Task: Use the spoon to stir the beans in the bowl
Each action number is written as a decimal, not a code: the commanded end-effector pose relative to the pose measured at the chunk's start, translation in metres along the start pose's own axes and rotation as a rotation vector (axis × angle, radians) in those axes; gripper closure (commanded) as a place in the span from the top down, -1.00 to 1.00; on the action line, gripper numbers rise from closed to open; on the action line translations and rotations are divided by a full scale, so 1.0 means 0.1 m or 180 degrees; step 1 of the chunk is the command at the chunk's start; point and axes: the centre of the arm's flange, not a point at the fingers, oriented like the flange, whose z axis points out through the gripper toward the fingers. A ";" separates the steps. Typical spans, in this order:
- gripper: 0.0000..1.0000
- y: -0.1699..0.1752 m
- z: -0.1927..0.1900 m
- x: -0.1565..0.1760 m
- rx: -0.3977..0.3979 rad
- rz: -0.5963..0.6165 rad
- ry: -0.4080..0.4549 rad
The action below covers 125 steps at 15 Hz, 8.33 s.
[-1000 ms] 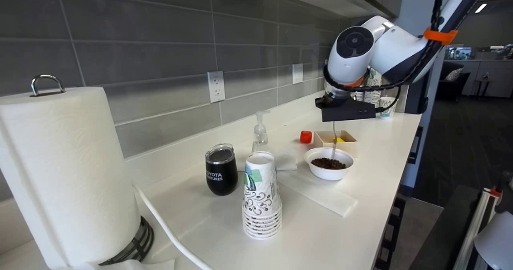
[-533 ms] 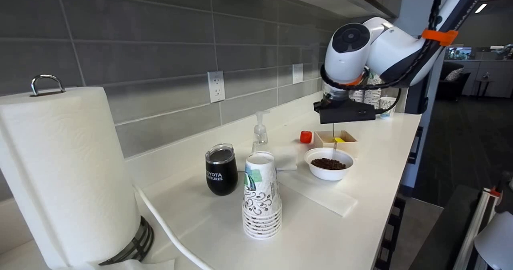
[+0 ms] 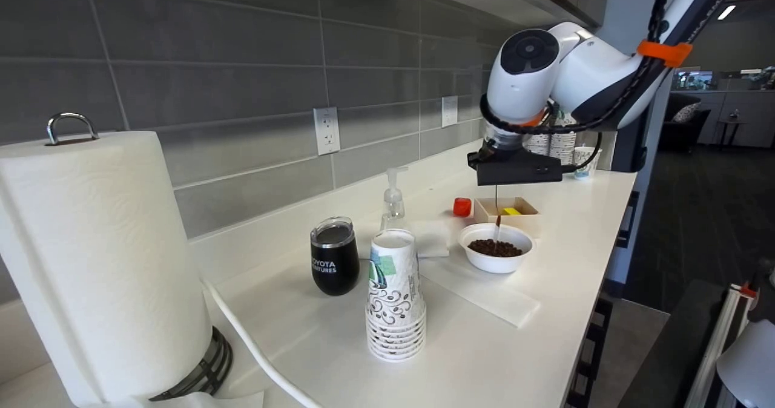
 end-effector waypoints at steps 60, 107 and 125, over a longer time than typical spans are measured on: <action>-0.99 0.07 -0.18 -0.15 0.0457 -0.0303 0.0780; -0.99 0.19 -0.22 -0.28 0.0136 -0.0828 0.0838; -0.99 0.16 -0.16 -0.12 -0.0026 0.0000 0.0135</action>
